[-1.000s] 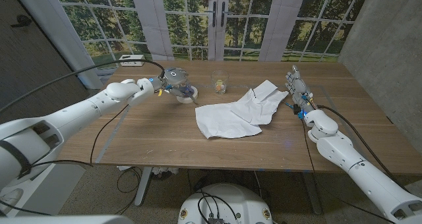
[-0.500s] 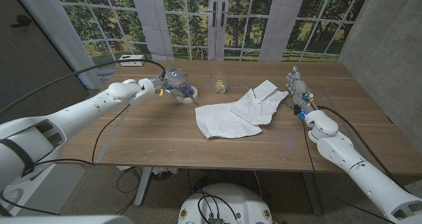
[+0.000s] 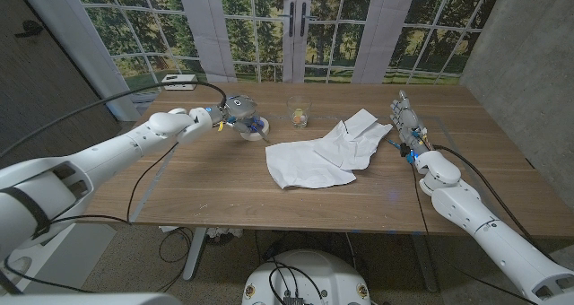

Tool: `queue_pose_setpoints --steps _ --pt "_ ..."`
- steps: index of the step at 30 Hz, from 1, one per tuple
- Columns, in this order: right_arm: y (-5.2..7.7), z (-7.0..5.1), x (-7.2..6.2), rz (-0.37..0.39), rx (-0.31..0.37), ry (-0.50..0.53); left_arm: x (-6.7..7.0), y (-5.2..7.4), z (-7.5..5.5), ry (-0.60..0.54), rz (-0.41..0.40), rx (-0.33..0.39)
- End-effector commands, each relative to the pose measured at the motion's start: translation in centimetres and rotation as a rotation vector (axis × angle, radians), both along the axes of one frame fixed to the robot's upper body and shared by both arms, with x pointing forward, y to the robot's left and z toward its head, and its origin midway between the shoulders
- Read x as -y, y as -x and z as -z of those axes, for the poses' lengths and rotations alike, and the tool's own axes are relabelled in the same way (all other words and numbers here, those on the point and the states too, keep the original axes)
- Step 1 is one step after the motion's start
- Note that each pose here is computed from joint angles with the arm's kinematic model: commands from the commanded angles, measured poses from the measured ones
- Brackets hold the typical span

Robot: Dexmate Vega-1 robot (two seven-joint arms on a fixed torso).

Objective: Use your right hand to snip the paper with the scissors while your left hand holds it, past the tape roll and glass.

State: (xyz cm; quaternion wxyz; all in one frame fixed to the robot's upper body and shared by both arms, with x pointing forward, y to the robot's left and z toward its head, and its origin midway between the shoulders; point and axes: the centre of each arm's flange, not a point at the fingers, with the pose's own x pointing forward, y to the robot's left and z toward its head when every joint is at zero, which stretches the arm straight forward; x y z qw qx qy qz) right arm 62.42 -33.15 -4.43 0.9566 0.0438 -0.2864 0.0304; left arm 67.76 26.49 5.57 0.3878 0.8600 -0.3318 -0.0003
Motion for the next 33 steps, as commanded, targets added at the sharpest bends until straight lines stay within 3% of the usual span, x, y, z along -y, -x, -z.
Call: queue_pose_setpoints --steps 1,33 --pt "-0.07 0.12 0.06 -0.005 0.002 -0.011 0.21 -0.26 0.62 -0.008 -0.012 -0.031" --pt "-0.05 0.32 -0.01 -0.002 -0.004 -0.016 0.41 -0.32 1.02 -0.029 -0.012 -0.028"
